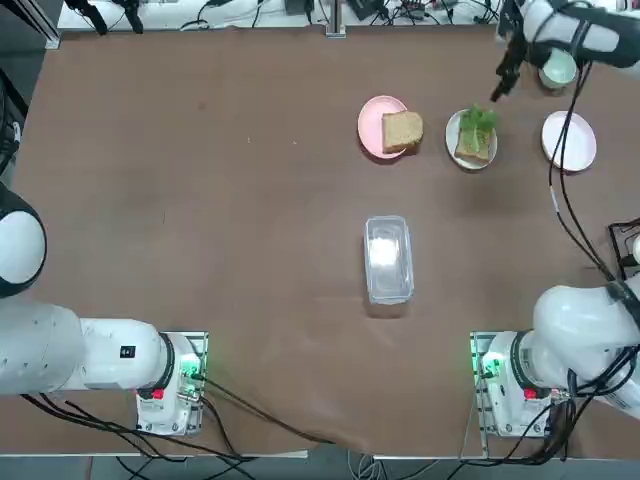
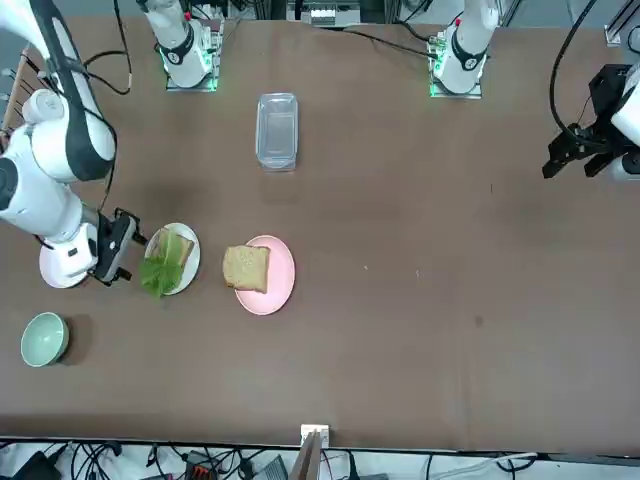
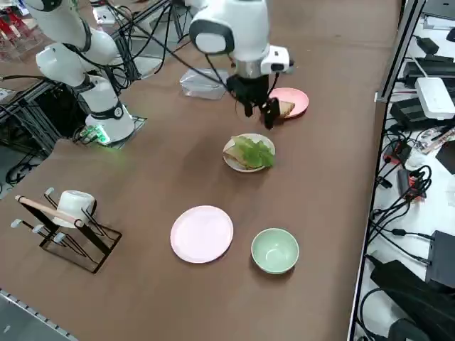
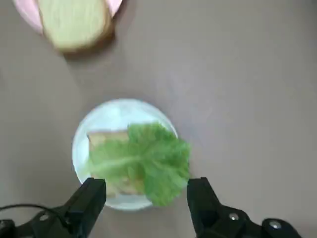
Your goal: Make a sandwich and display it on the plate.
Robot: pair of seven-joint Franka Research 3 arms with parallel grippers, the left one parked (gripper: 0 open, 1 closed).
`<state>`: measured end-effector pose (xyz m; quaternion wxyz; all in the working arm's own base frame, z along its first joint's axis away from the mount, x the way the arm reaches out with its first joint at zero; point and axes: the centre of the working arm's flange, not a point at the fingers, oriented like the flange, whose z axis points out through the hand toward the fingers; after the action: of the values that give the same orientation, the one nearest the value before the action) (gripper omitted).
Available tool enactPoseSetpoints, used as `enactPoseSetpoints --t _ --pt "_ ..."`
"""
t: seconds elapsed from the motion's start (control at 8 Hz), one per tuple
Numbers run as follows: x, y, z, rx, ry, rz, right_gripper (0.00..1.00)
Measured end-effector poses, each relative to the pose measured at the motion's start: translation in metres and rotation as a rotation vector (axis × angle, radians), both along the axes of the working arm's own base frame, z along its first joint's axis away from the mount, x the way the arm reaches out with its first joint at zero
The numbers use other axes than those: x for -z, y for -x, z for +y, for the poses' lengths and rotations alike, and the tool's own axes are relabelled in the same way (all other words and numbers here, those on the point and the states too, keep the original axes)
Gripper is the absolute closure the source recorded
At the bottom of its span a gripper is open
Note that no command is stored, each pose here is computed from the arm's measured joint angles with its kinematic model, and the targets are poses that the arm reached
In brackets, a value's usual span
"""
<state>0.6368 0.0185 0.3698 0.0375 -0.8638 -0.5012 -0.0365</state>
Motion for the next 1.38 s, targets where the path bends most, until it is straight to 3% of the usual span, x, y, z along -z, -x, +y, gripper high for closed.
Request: enactPoseSetpoints --t 0.25,0.5,1.0,1.38 --pt "0.008 0.003 0.06 0.248 -0.055 0.063 0.0" --pt "0.037 0.002 0.1 0.433 -0.206 0.146 0.0" --pt "0.129 -0.006 0.094 0.631 -0.394 0.289 0.0" --pt "0.153 -0.005 0.094 0.758 -0.477 0.386 0.01"
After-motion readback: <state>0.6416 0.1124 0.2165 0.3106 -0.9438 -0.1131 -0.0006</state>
